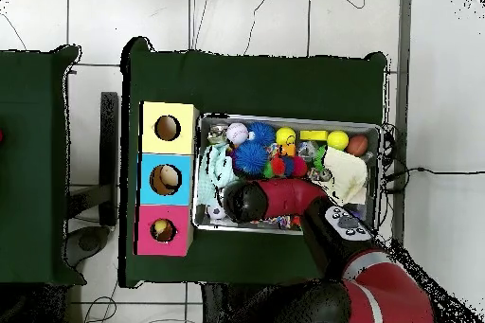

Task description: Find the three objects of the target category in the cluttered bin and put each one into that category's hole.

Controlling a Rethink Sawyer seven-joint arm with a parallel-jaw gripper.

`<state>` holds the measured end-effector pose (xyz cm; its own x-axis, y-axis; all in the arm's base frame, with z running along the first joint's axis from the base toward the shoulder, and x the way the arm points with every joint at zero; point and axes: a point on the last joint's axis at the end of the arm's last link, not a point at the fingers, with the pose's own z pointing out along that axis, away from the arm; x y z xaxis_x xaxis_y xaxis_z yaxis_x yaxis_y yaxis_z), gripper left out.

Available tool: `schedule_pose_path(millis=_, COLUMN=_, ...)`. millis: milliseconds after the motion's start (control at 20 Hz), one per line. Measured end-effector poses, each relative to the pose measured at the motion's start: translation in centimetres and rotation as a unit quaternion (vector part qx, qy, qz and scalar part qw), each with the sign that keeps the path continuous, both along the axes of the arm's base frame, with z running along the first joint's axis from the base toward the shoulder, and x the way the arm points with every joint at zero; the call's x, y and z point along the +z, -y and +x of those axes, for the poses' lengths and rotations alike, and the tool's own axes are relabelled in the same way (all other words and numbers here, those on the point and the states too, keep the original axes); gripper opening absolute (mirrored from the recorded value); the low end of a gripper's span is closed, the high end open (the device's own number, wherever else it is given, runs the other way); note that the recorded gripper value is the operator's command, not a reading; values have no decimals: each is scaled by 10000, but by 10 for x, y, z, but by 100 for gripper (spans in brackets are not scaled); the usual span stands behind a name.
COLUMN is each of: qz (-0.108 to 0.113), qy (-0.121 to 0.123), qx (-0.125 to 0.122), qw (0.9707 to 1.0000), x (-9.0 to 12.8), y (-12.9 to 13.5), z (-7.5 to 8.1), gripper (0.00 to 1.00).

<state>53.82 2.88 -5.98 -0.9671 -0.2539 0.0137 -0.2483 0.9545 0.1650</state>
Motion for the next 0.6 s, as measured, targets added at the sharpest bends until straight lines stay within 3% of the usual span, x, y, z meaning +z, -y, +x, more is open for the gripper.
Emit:
schedule_pose_path(millis=50, qz=12, qy=-7, qx=-31, qw=10000, x=0, y=1, z=0, gripper=100)
schedule_pose_path(millis=100, qz=56, qy=-35, qx=-143, qw=9999, x=-1, y=3, z=2, gripper=0)
schedule_pose_path(millis=600, qz=97, qy=-67, qx=-254, qw=9996, x=-2, y=4, z=3, gripper=0)
